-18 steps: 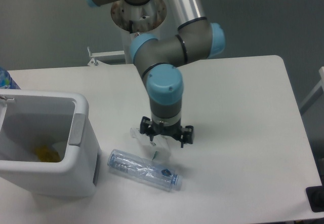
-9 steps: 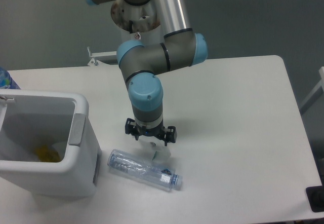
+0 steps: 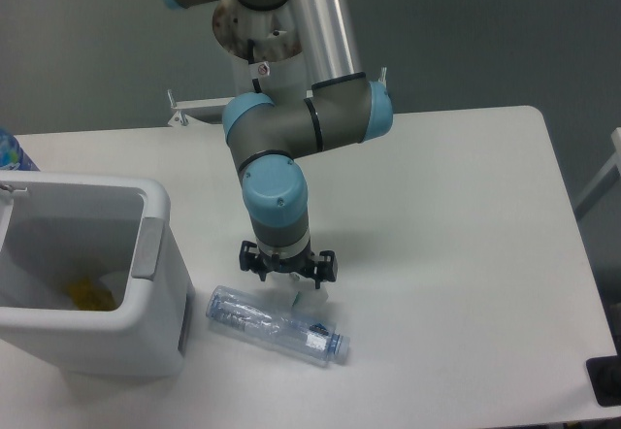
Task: Place the trash in the trash can
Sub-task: 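Lower the gripper and close it on the white paper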
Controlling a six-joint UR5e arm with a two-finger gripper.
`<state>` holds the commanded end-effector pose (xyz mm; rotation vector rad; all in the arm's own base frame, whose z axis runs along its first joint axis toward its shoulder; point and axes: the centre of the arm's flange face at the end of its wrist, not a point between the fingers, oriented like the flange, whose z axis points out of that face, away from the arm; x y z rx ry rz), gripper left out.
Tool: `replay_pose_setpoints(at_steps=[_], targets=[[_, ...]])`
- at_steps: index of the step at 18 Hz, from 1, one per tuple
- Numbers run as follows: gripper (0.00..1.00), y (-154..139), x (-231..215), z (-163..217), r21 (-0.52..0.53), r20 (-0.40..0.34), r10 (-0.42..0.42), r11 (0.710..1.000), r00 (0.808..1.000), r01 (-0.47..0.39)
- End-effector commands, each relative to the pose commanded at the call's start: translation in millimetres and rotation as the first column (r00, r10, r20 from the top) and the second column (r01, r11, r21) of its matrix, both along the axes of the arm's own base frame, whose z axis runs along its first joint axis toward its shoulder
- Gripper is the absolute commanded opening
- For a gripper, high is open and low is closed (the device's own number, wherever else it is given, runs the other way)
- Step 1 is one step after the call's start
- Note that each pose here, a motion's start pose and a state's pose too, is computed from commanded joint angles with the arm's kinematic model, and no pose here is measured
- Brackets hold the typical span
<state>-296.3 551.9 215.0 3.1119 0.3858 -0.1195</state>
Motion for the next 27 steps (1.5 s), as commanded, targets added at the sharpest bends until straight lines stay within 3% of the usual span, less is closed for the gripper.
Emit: replay_pose_setpoints(at_steps=[3, 9, 17, 27], targets=[[0.61, 1, -1, 0, -0.001, -0.001, -0.001, 1.000, 1.000, 0.001], [0.45, 1, -1, -1, -0.004, -0.001, -0.004, 1.000, 1.000, 0.004], [0.01, -7, -11, -5, -0.015, 0.004, 0.003, 1.000, 1.000, -0.003], [0.00, -37, -56, 26, 0.025, -0.012, 0.047, 0.999, 0.999, -0.047]])
